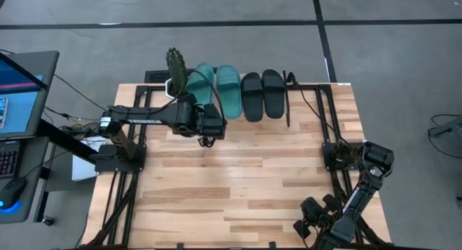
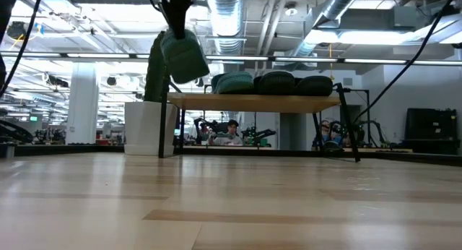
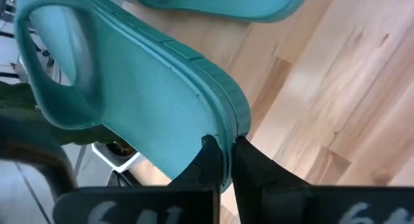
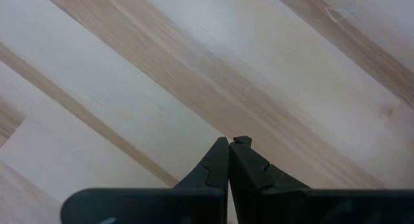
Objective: Pick and place slides into the shelf
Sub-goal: Put the green slipper on the shelf beside the green slipper
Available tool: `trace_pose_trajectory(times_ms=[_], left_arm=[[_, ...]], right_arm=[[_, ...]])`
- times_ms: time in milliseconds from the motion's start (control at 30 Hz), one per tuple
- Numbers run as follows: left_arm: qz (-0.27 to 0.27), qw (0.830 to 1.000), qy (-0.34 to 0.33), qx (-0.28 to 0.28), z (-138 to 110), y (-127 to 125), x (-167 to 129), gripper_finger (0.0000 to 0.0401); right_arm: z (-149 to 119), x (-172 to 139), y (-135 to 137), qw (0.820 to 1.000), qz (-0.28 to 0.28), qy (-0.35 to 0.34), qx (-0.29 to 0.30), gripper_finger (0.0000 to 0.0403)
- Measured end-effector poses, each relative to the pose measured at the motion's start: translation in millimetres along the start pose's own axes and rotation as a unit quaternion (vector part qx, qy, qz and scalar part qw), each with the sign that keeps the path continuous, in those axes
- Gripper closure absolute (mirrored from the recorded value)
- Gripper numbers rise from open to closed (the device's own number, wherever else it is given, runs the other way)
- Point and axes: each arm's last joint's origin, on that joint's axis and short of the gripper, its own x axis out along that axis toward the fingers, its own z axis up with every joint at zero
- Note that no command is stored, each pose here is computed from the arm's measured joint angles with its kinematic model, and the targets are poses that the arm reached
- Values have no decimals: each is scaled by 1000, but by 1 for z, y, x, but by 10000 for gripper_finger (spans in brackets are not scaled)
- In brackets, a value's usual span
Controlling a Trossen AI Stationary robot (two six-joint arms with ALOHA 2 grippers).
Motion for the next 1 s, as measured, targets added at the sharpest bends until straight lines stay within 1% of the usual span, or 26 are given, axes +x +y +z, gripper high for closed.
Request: trace_pose_trajectory(times_ms=[200, 533, 733, 867, 1000], left_arm=[[-7, 1000, -19, -17, 8, 4, 5, 401], [-4, 1000, -10, -27, 11, 12, 11, 401], [-26, 999, -33, -22, 17, 9, 11, 401], [-27, 999, -37, -11, 18, 9, 11, 401], [-25, 999, -33, -13, 19, 12, 13, 401]], right_arm=[[1, 0, 0, 1000, -2, 0, 1, 403], [4, 1, 1, 1000, -7, 7, 3, 403], [5, 2, 2, 1000, -9, 10, 4, 403], [5, 2, 2, 1000, -10, 12, 4, 403], [4, 2, 2, 1000, -10, 15, 5, 403]])
